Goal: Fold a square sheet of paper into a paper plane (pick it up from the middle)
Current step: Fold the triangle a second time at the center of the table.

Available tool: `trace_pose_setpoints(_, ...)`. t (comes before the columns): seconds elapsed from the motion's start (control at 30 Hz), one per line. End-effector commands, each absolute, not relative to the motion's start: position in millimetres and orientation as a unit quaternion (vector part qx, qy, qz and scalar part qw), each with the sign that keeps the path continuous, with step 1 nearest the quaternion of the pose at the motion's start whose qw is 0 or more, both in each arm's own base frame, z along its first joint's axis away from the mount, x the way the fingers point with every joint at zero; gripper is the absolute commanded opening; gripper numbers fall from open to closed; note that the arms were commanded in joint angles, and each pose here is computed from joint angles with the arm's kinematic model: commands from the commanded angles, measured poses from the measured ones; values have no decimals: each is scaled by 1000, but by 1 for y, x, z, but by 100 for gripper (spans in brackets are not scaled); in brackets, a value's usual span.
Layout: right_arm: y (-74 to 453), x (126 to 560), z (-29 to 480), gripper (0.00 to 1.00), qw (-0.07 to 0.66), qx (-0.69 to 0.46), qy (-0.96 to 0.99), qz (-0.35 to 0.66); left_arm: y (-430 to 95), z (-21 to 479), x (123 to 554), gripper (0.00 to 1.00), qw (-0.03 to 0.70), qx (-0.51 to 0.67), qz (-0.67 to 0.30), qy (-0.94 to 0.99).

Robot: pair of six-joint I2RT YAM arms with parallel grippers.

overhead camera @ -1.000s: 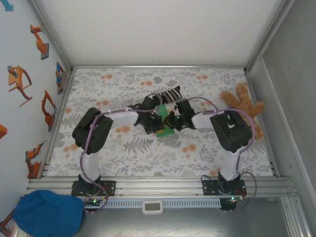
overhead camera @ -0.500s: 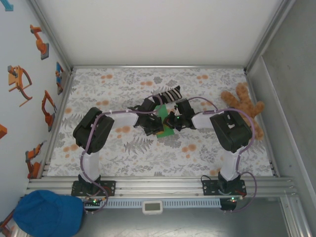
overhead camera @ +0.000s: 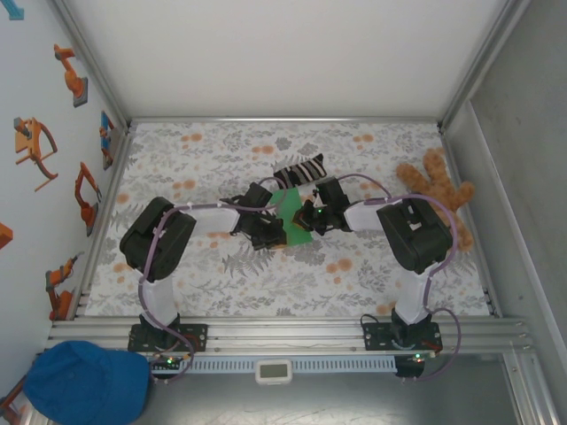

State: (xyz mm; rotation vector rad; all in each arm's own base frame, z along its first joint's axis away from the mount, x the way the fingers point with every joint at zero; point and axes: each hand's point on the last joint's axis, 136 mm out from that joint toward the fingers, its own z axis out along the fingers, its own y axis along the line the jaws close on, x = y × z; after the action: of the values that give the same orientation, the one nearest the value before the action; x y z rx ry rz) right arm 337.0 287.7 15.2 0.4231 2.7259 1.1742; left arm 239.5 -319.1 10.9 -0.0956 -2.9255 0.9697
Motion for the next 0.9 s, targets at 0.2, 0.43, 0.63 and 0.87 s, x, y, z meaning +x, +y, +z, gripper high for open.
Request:
trace_pose_setpoints(0.2,252,313,-30,0,25,200,932,301,-289,44,226,0,22,-15,296,-955)
trace_pose_setpoints(0.43,255,318,-21,0,30,226,922,314,-327,55,258,0,-38,29,346,-937)
trace_pose_setpoints(0.63,258,321,-19,0,33,236,915,325,-335,29,271,0,-32,53,323,-944)
trace_pose_setpoints(0.87,259,321,-18,0,33,228,917,327,-325,21,273,0,-36,55,310,-949)
